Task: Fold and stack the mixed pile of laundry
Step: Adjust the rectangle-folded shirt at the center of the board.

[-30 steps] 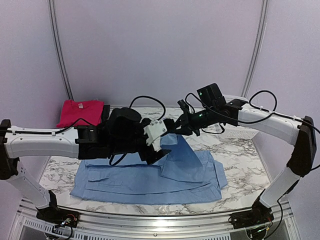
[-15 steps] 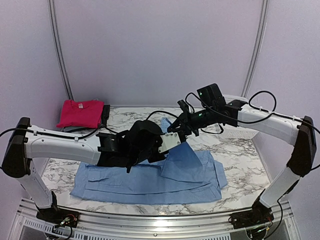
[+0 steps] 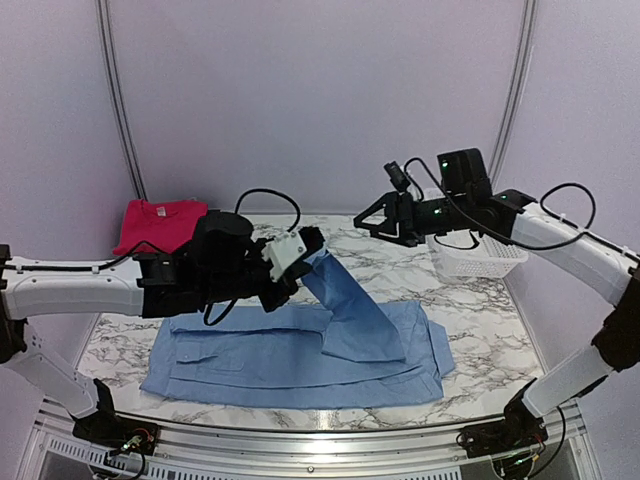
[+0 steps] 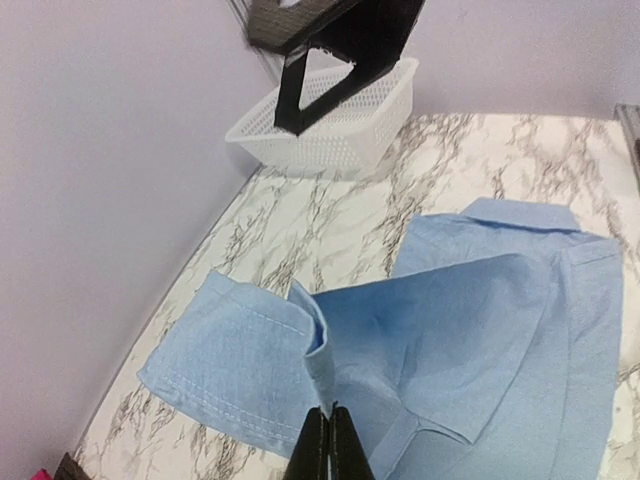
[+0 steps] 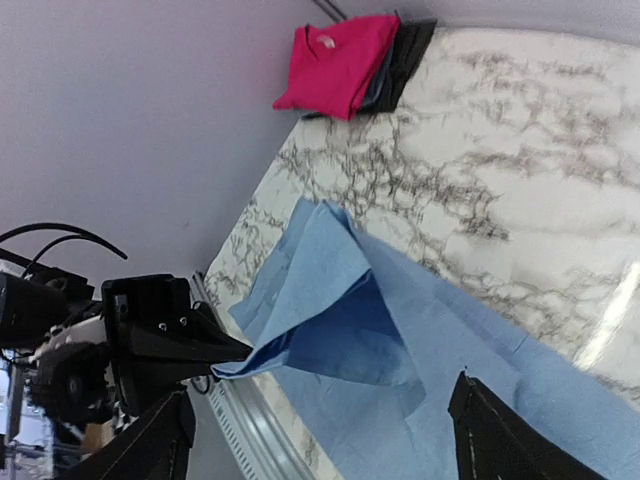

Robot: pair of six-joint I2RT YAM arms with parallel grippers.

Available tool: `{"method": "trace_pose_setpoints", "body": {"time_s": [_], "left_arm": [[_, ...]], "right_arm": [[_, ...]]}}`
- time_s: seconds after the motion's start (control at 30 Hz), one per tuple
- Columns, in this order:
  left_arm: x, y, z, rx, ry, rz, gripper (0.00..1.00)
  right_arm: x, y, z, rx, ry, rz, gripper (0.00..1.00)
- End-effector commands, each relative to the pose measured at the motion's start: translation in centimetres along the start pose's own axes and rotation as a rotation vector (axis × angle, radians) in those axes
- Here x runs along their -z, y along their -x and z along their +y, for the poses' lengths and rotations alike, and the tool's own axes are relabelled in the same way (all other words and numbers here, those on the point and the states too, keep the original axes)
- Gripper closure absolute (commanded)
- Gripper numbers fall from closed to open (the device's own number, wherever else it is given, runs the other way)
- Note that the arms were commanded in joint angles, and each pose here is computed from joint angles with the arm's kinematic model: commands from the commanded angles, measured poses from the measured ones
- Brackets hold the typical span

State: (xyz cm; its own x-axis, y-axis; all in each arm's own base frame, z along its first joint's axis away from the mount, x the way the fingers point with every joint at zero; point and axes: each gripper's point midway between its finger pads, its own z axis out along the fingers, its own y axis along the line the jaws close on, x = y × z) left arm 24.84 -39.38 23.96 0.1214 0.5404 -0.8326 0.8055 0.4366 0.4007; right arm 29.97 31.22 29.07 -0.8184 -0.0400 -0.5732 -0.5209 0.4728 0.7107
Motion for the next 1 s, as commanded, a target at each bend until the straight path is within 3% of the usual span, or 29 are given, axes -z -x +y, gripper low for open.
{"method": "trace_pose_setpoints", "body": {"time_s": [0.0,0.37,0.53,0.83,0.87,0.97], "left_arm": [[3.2,3.5,-0.8,0.112,-0.187,-0.205,1.0],[7.0,6.6,-4.2,0.11,-0.501,-0.377,1.0],[8.4,8.1,-5.4,0.084,-0.643,-0.445,1.0],[8.4,7.8,-7.4,0.056,-0.805,-0.426,1.0],[8.3,7.7,-7.3,0.054,-0.802,-0.426,1.0],[7.7,6.8,-5.7,0.074,-0.743,-0.411,1.0]], "right_arm": [[3.4,0.9,2.4,0.412,0.007,-0.094,0.14],[1.9,-3.8,3.1,0.835,0.037,-0.059,0.18],[2.2,-4.8,3.4,0.913,0.052,-0.064,0.2],[0.9,-6.3,6.6,1.094,0.083,-0.053,0.21],[0.8,-6.7,7.0,1.109,0.094,-0.047,0.23],[0.9,-7.9,8.6,1.127,0.144,-0.027,0.56]]}}
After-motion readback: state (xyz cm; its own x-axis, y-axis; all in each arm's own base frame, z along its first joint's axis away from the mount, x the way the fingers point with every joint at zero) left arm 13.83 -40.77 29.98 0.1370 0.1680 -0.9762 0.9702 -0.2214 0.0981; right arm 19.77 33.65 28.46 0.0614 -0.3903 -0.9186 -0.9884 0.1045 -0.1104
